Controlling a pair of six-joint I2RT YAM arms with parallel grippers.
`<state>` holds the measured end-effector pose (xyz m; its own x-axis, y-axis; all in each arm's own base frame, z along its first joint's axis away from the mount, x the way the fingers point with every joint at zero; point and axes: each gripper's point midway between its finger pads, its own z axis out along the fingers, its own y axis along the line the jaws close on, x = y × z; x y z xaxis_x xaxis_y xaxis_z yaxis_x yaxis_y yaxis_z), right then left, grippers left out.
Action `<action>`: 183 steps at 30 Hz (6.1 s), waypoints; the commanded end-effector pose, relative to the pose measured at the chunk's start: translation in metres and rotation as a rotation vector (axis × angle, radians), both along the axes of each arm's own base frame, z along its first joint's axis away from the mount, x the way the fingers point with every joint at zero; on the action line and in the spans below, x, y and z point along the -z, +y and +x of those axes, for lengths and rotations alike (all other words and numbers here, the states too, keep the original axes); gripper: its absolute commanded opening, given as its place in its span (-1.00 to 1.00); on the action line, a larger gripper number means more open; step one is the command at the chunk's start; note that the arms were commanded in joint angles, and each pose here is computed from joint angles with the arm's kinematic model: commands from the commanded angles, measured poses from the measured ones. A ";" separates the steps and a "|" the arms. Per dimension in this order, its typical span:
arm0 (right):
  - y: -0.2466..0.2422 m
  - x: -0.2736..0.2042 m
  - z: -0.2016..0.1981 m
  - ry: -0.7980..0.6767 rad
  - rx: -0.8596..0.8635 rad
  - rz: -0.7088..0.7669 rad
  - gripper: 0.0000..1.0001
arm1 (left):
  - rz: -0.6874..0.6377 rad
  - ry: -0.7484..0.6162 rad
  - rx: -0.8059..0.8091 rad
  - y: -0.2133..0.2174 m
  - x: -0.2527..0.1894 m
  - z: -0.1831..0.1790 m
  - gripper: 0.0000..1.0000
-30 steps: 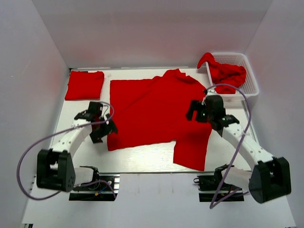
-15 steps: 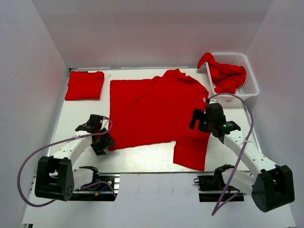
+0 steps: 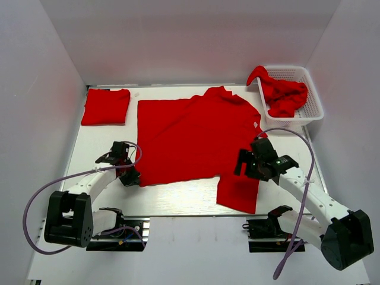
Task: Fold and stack the t-shirts
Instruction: Grap the side of the flattened tshirt closest away from the robot with both arms, then fold the flattened tshirt in 1/3 of the way
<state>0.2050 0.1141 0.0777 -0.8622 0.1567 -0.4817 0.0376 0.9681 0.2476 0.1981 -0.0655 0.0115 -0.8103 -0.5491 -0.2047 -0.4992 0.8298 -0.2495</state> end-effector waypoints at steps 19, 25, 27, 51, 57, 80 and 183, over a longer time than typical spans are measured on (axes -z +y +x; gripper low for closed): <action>0.014 0.053 -0.104 0.412 0.178 -0.069 0.78 | -0.020 -0.116 0.090 -0.007 -0.007 0.021 -1.00; 0.023 0.076 -0.112 0.458 0.122 -0.052 0.70 | -0.022 -0.138 0.090 -0.007 -0.010 0.021 -1.00; 0.022 0.079 -0.110 0.453 0.115 -0.072 0.52 | -0.022 -0.138 0.090 -0.007 -0.011 0.020 -1.00; 0.021 0.009 -0.113 0.344 0.049 -0.062 -1.00 | -0.019 -0.049 0.061 -0.004 -0.032 -0.002 -1.00; 0.039 -0.008 -0.056 0.121 0.058 -0.031 -1.00 | -0.031 -0.150 0.061 -0.009 -0.058 0.034 -1.00; 0.025 -0.110 0.130 -0.505 0.181 -0.054 -1.00 | 0.079 -0.352 -0.074 0.011 -0.102 0.141 -1.00; 0.012 -0.006 0.270 -0.294 0.066 -0.060 0.81 | 0.016 -0.086 0.144 -0.025 0.008 0.170 1.00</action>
